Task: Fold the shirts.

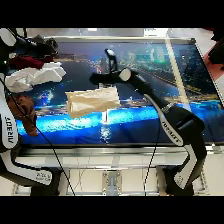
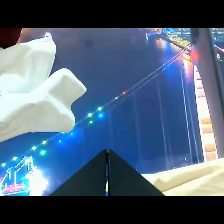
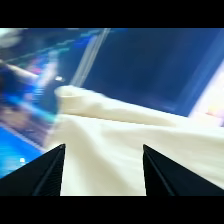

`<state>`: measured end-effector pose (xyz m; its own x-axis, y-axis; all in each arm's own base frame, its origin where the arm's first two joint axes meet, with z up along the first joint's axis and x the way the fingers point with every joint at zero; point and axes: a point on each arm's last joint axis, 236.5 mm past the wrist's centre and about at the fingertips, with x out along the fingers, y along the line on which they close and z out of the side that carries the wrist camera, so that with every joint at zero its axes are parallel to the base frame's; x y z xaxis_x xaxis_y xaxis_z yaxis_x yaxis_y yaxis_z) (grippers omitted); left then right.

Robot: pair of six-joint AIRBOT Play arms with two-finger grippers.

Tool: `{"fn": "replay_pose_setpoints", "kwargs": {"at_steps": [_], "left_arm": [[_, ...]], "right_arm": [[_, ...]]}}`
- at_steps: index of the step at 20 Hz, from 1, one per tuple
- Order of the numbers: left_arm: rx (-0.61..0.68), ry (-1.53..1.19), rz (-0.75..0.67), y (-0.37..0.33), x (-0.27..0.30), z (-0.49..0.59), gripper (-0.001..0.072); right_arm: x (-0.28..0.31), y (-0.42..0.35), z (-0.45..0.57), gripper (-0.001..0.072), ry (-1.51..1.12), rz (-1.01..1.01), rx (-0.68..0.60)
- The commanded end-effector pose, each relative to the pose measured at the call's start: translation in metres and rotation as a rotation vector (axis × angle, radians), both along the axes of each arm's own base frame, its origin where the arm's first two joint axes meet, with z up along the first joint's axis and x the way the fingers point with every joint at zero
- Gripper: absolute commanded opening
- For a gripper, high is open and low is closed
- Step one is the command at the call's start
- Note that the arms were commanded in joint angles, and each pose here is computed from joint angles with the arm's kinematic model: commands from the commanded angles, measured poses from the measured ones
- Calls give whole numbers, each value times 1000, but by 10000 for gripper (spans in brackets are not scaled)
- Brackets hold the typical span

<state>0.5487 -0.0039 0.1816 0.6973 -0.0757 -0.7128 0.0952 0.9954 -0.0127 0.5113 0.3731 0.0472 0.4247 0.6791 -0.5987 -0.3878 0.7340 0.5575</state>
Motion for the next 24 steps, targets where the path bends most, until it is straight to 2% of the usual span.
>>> {"fn": "replay_pose_setpoints", "kwargs": {"at_steps": [1,4,7,8,10,14,17,18,19,20,21,24], "left_arm": [[-18,0,-8,-3,0,0,18],[-59,-35,-20,-12,5,7,17],[-69,-45,-23,-15,7,9,18],[-65,-45,-26,-15,7,9,18],[-57,-47,-36,-15,7,9,18],[-54,-51,-38,-15,7,9,18],[-54,-50,-38,-15,7,9,18],[-54,-48,-39,-15,7,9,18],[-54,-46,-39,-15,7,9,18],[-53,-41,-40,-15,6,8,18],[-50,-33,-43,-15,4,6,18],[-43,-7,-55,-16,0,2,18]], "right_arm": [[9,-120,-47,544,247,-115,-167],[-1,-150,-76,547,466,-107,-38],[3,-148,-98,576,534,-82,93],[1,-144,-108,630,556,-75,107],[-4,-130,-124,659,595,-44,146],[-11,-80,-134,658,595,27,264],[-19,-51,-147,654,593,42,256],[-24,-42,-148,620,592,58,249],[-29,-34,-145,528,573,92,247],[-30,-27,-138,323,551,118,256],[-26,-23,-125,21,499,155,276],[5,-39,-70,26,384,144,328]]}}
